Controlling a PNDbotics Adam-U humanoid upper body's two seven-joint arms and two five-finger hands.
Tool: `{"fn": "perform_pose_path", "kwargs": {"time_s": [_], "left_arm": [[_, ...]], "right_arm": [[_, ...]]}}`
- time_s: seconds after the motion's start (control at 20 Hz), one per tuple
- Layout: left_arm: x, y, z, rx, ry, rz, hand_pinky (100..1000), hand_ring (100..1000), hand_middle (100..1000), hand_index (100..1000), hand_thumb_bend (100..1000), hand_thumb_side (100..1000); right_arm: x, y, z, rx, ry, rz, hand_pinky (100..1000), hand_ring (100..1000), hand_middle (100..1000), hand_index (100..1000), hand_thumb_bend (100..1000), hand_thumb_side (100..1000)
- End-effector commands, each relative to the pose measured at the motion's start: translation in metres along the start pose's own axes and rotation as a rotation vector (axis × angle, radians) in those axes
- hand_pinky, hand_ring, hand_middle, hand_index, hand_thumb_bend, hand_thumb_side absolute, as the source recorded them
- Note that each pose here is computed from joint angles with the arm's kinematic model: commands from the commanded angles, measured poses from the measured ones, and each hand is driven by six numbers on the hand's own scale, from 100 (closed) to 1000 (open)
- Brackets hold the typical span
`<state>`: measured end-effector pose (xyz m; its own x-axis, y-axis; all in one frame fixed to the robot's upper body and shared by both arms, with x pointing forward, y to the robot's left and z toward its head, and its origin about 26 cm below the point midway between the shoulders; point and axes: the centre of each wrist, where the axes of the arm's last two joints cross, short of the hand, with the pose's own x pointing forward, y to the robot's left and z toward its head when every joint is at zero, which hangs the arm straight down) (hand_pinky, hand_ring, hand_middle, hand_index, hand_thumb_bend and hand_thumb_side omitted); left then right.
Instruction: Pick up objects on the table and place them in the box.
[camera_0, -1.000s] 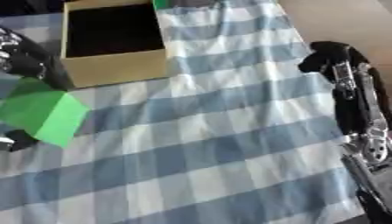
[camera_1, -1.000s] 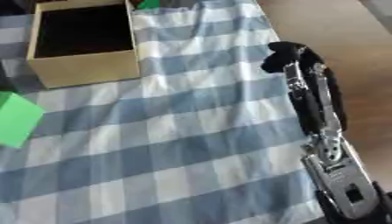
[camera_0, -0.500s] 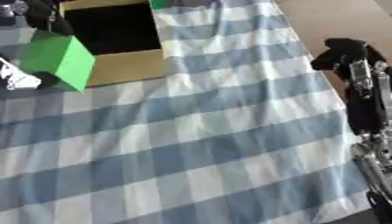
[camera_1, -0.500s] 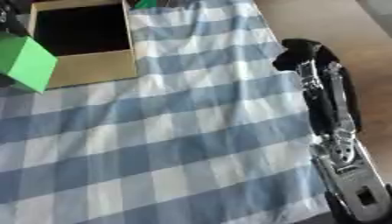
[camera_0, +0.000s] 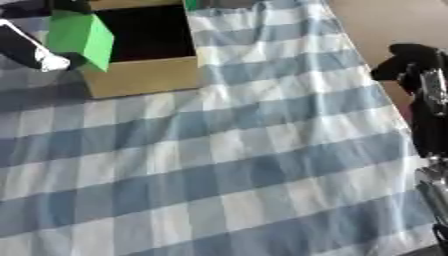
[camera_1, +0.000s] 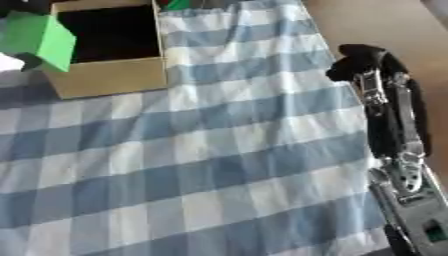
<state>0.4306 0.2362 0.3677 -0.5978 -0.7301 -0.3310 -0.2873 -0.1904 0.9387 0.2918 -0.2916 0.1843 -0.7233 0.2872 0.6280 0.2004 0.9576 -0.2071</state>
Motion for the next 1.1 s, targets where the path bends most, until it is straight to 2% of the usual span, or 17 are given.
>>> {"fn": "perform_pose_path", "kwargs": {"time_s": [0.05, 0.4, 0.45, 0.5, 0.65, 0.7, 0.75, 1.1], "left_arm": [[-0.006, 0.012, 0.0, 0.087, 0.053, -0.028, 584, 482, 364, 456, 100, 229], [-0.007, 0.006, -0.011, 0.151, 0.093, -0.02, 582, 476, 343, 453, 100, 252], [-0.006, 0.007, -0.013, 0.167, 0.096, -0.017, 581, 474, 342, 450, 100, 304], [-0.006, 0.007, -0.014, 0.185, 0.1, -0.014, 581, 473, 339, 449, 100, 261], [-0.005, 0.008, -0.02, 0.229, 0.116, -0.01, 582, 472, 337, 449, 100, 270], [-0.006, 0.007, -0.021, 0.237, 0.126, -0.011, 582, 471, 336, 448, 100, 241], [-0.007, 0.006, -0.022, 0.242, 0.136, -0.012, 582, 471, 336, 448, 100, 275], [-0.012, 0.003, -0.03, 0.283, 0.188, -0.032, 578, 464, 328, 440, 100, 296]], "right_arm": [[0.007, -0.004, -0.006, 0.01, -0.038, 0.001, 630, 589, 538, 725, 100, 828], [0.007, -0.004, -0.006, 0.004, -0.039, -0.006, 630, 590, 538, 725, 100, 825], [0.007, -0.004, -0.006, 0.004, -0.04, -0.007, 630, 590, 538, 725, 100, 807], [0.007, -0.004, -0.006, 0.004, -0.04, -0.008, 630, 590, 538, 725, 100, 825], [0.007, -0.003, -0.007, 0.005, -0.041, -0.01, 631, 590, 538, 725, 100, 826], [0.007, -0.003, -0.007, 0.006, -0.041, -0.011, 631, 590, 538, 725, 100, 830], [0.007, -0.003, -0.007, 0.007, -0.041, -0.011, 631, 590, 538, 725, 100, 826], [0.007, -0.001, -0.007, 0.008, -0.039, -0.009, 632, 591, 537, 726, 100, 826]]}}
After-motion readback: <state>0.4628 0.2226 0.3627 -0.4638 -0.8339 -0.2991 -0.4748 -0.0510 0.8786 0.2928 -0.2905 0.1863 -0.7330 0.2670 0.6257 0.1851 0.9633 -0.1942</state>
